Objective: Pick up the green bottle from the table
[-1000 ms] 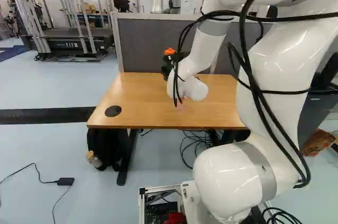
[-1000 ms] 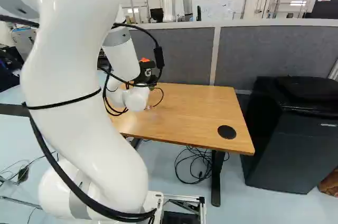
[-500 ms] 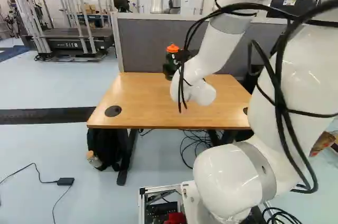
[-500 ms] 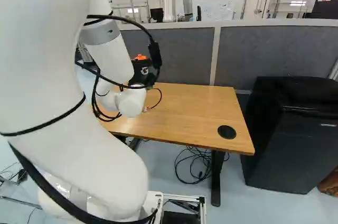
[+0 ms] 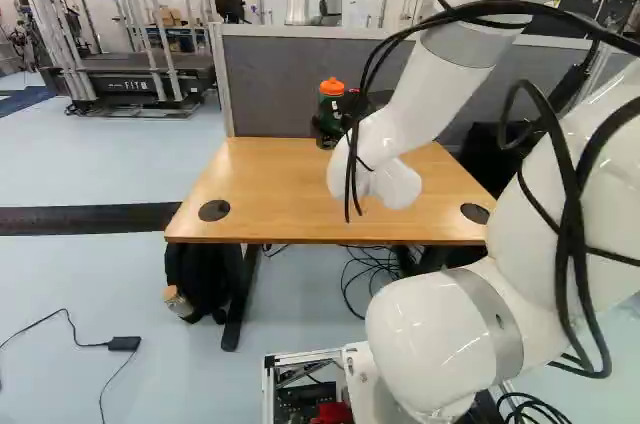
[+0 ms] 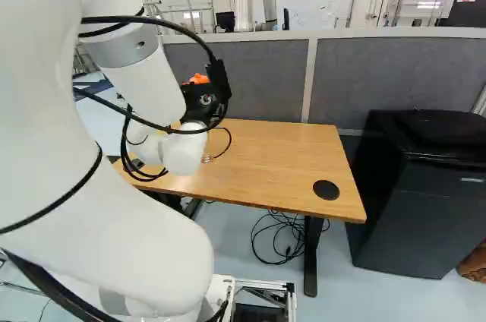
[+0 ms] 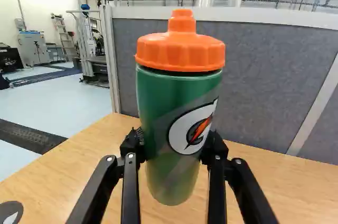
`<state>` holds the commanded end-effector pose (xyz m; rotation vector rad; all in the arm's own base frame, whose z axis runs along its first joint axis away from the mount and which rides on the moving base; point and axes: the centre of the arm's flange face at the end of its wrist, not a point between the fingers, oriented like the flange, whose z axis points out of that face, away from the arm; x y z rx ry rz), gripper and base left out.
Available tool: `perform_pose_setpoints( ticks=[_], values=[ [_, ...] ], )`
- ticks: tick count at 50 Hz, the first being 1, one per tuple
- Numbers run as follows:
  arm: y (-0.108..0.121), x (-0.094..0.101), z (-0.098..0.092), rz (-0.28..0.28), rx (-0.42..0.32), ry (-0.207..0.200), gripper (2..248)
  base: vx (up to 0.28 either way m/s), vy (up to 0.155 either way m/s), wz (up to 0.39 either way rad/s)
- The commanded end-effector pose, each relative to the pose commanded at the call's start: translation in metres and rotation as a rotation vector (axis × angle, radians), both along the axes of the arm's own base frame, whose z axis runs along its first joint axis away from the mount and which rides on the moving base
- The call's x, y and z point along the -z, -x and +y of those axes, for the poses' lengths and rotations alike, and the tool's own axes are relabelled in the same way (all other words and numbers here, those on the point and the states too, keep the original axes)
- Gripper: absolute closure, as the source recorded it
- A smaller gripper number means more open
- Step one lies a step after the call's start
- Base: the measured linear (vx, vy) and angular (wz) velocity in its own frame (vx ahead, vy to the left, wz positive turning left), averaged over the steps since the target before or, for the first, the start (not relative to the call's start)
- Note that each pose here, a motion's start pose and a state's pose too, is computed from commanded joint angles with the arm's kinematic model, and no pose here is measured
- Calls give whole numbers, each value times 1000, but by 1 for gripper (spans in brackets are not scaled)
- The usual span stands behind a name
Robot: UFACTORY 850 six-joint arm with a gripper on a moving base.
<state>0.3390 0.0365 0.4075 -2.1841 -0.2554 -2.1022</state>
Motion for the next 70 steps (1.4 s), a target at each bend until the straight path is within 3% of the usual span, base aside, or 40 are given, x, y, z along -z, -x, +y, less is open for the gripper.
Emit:
perform_pose_setpoints(
  ticks=[24, 70],
  values=[
    [13, 8, -8, 58, 40, 1, 135, 0, 0, 0],
    [62, 38, -34, 264, 177, -13, 135, 0, 0, 0]
  ],
)
